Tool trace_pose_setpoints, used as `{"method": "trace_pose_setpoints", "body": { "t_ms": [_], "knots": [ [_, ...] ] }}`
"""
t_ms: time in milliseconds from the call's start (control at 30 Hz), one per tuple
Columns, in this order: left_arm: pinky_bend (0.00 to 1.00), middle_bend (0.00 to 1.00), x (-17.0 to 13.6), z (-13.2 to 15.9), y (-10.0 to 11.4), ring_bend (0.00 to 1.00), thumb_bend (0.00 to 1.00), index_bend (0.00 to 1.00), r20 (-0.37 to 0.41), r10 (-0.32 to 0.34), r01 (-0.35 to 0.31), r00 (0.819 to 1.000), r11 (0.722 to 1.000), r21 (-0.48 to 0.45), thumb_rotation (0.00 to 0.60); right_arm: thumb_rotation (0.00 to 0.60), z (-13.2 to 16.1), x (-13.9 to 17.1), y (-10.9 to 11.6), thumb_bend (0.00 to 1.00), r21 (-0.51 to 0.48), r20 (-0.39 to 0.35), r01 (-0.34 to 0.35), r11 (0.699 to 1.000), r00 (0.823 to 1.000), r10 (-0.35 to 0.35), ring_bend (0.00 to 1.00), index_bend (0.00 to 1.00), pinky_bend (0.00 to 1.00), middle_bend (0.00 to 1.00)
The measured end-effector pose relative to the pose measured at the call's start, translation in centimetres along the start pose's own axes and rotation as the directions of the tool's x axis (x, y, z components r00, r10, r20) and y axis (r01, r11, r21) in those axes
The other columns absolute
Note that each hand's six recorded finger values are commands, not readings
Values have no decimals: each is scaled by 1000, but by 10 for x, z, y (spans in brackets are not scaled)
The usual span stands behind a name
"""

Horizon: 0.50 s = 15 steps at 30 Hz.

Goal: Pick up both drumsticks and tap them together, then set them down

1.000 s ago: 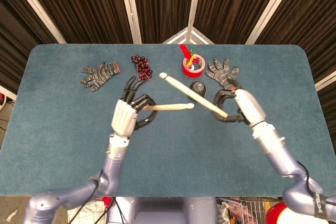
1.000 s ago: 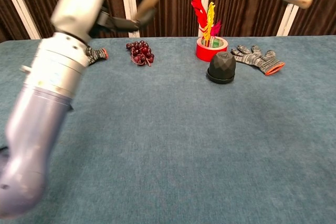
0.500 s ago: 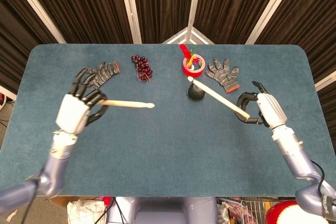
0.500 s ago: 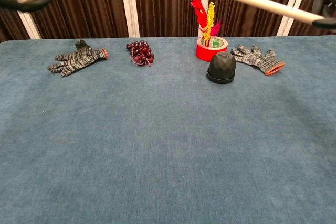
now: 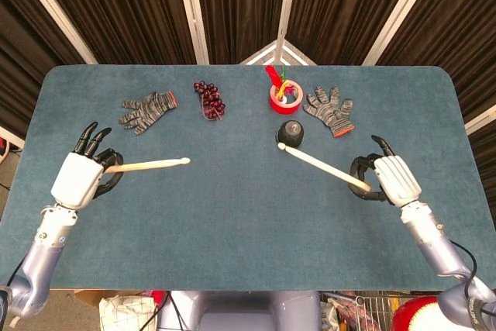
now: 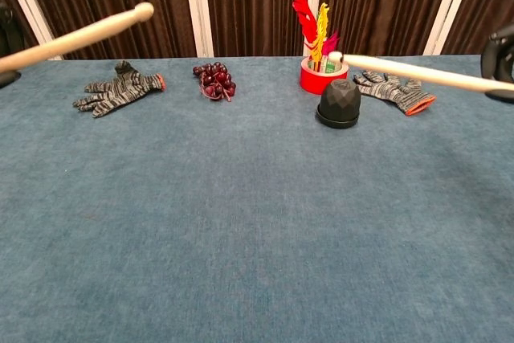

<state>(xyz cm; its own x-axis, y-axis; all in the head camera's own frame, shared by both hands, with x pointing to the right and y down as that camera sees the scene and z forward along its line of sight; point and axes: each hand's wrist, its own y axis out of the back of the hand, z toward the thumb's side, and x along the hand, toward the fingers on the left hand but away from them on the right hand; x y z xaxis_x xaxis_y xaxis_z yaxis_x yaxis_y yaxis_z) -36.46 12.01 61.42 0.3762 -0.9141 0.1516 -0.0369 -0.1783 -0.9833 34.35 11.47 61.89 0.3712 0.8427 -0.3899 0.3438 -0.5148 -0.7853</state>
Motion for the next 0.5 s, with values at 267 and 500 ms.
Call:
{"method": "trace_pose_setpoints", "body": {
  "t_ms": [267, 500],
  "knots": [
    [0, 615, 4, 1, -47, 136, 491, 610, 33, -132, 132, 991, 991, 27, 600, 600, -21, 8, -29, 447, 64, 18, -74, 995, 997, 73, 499, 839, 21, 677],
    [0, 615, 2, 13, -70, 136, 490, 609, 83, -218, 212, 972, 974, 77, 600, 600, -26, 10, -44, 446, 66, 16, -96, 993, 995, 95, 500, 839, 21, 676]
  ]
}}
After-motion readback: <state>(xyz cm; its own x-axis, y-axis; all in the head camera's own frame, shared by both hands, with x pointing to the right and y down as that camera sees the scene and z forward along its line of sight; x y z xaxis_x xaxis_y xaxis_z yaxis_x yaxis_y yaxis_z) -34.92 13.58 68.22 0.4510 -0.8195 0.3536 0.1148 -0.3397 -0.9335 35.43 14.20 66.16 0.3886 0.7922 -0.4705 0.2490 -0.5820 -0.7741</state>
